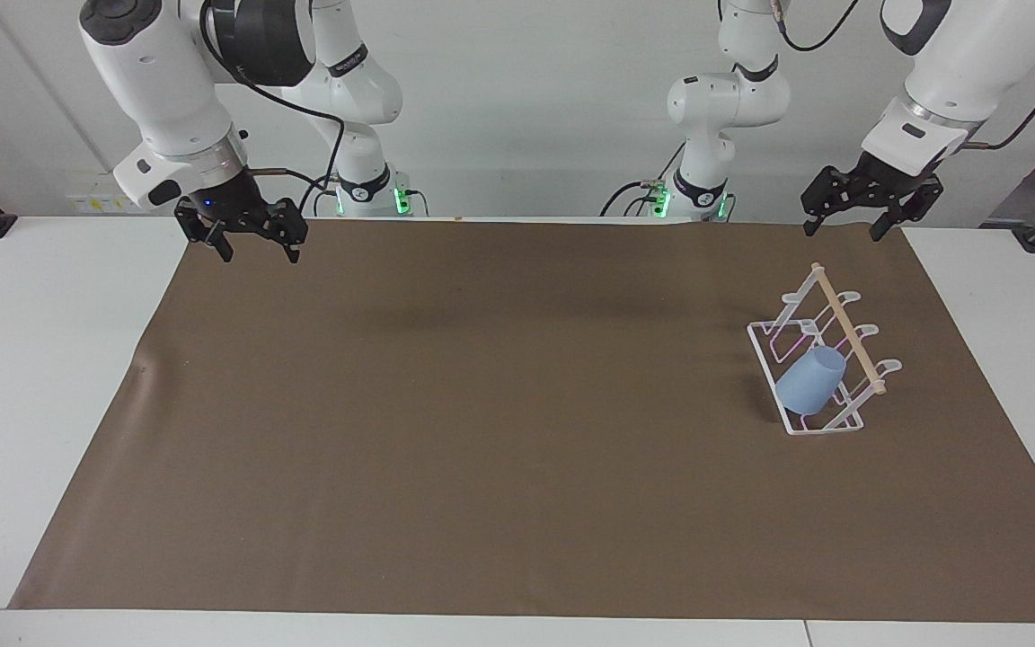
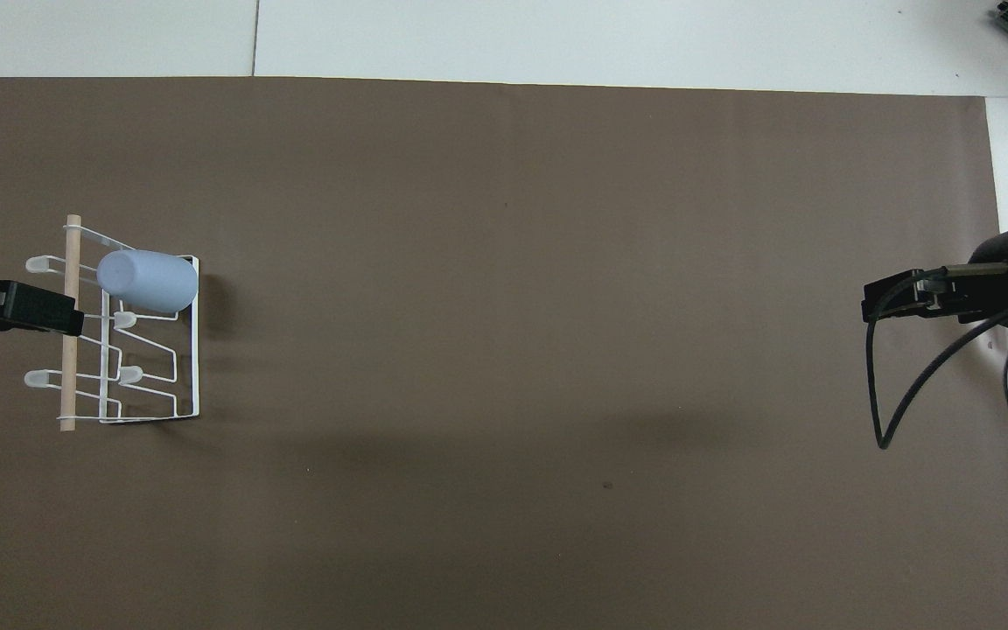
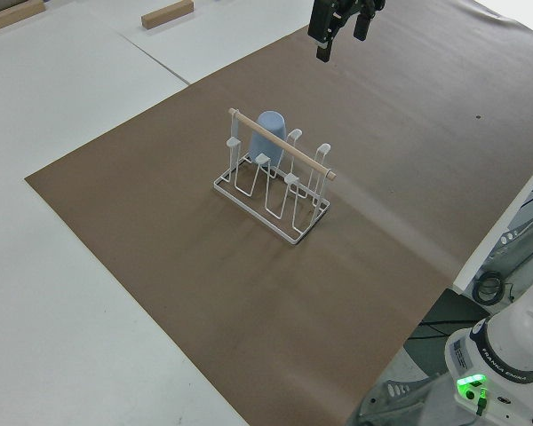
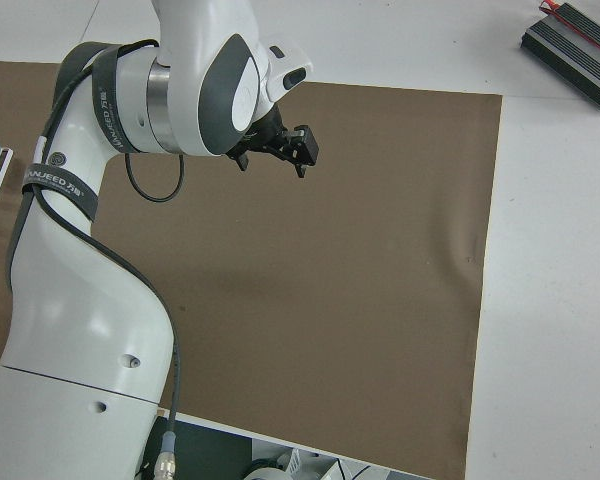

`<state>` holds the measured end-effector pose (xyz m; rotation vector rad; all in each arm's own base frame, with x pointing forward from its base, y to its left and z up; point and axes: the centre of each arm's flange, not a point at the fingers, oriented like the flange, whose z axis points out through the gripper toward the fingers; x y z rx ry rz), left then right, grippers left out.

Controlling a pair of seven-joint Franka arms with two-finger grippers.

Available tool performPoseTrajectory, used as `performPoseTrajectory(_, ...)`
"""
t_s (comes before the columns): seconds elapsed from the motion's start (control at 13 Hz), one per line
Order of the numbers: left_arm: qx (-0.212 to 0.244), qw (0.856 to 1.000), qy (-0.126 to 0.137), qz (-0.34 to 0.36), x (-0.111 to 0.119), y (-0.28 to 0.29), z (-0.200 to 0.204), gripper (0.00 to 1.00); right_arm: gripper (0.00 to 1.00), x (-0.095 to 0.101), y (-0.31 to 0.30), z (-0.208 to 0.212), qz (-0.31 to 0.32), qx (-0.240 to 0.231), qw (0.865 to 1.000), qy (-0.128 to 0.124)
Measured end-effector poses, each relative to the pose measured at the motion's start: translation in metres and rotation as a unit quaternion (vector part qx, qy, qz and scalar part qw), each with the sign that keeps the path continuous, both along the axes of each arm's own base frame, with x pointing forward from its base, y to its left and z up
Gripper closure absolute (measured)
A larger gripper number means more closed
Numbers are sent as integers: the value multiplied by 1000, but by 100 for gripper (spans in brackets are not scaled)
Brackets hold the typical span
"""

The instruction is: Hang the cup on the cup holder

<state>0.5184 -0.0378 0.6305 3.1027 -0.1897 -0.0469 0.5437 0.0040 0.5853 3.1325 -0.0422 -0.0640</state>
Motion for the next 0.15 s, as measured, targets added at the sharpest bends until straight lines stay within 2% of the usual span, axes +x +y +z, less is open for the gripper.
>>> performPoseTrajectory(0.15,0,1000,0,0,-2,0,-2,0,0,0,0,0,0,0,1000,0)
